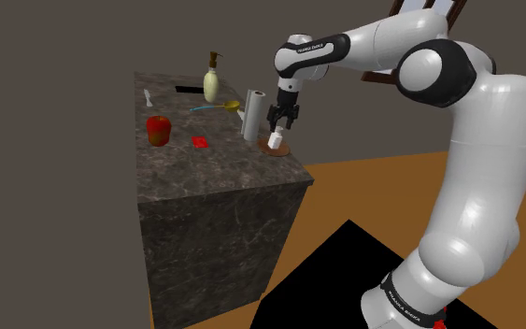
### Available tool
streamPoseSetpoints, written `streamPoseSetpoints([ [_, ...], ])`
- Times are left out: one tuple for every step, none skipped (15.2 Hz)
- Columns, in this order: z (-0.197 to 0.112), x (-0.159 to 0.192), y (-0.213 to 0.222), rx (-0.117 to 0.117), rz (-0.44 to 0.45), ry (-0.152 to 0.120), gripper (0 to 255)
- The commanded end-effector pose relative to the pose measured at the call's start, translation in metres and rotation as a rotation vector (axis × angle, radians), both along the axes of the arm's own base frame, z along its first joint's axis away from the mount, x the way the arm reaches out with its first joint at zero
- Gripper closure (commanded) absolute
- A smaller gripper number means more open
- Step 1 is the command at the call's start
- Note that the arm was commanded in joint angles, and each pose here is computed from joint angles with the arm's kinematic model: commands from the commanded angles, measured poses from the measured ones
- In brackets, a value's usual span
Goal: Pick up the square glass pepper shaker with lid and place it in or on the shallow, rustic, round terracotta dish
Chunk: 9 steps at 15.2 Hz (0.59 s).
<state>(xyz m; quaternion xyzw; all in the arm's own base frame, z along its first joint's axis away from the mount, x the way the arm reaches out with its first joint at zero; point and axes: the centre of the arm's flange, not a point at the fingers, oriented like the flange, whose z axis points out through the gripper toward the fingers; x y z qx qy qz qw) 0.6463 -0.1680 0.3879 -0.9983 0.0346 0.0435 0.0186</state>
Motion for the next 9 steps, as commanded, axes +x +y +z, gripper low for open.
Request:
streamPoseSetpoints([
  [0.024, 0.001, -0.001, 0.0, 0.0, 0.001, 0],
  [0.034, 0.002, -0.002, 0.0, 0.0, 0.001, 0],
  [0.034, 0.002, -0.002, 0.0, 0.0, 0.001, 0],
  [0.034, 0.002, -0.002, 0.0, 0.0, 0.001, 0],
  [0.034, 0.002, -0.002, 0.0, 0.0, 0.001, 0],
  [0.034, 0.002, -0.002, 0.0, 0.0, 0.001, 0],
  [0.034, 0.002, -0.002, 0.0, 0.0, 0.001, 0],
  [0.034, 0.002, -0.002, 0.0, 0.0, 0.001, 0],
  [0.034, 0.002, -0.002, 0.0, 0.0, 0.001, 0],
])
